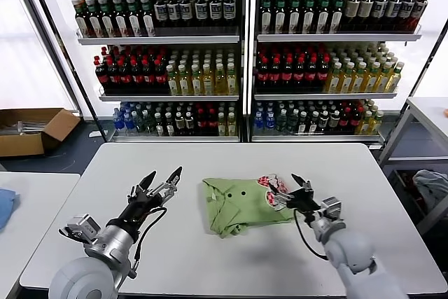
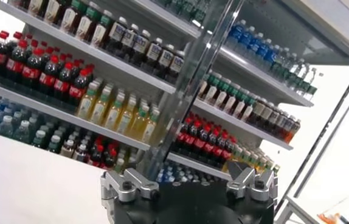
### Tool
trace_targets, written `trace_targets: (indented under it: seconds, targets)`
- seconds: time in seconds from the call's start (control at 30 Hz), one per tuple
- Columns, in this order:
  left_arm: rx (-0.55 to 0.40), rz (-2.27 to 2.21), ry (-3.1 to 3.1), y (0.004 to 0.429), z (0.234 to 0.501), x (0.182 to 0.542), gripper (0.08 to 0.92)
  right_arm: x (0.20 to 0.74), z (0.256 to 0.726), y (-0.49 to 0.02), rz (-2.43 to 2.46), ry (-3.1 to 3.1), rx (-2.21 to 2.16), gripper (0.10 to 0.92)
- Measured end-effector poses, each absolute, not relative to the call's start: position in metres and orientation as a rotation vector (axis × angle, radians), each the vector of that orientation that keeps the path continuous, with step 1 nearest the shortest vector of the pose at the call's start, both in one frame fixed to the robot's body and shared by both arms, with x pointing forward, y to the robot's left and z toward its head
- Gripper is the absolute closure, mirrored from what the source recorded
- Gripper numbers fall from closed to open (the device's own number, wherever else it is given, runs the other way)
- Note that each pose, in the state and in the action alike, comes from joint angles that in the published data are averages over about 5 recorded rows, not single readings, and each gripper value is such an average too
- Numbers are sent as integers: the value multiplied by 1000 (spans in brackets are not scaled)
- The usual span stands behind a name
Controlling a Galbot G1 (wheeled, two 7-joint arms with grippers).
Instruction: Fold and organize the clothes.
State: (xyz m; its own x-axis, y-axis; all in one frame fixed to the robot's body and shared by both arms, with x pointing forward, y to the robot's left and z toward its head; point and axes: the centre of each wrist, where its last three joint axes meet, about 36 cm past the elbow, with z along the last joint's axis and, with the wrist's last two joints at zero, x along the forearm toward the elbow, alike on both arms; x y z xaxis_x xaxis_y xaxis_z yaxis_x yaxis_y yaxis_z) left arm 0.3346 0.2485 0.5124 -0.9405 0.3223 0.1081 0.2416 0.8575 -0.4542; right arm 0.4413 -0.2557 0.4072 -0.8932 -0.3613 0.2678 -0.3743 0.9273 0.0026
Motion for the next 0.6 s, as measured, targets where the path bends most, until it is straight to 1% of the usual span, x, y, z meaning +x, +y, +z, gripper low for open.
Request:
trace_targets:
  seconds: [0.17, 0.37, 0.47, 0.6]
  targets:
    - [-425, 663, -2852, 251, 511, 332, 177, 440, 387, -211, 38, -2782, 517, 200]
    - [-421, 673, -2842, 251, 507, 331, 177, 428, 373, -186, 56, -2713, 479, 200]
    - [-425, 674, -2839, 249, 506, 332, 177, 418, 376, -181, 49, -2715, 470, 200]
    - [-435, 668, -2840, 248, 506, 333, 177, 404, 394, -179, 20, -2769, 471, 200]
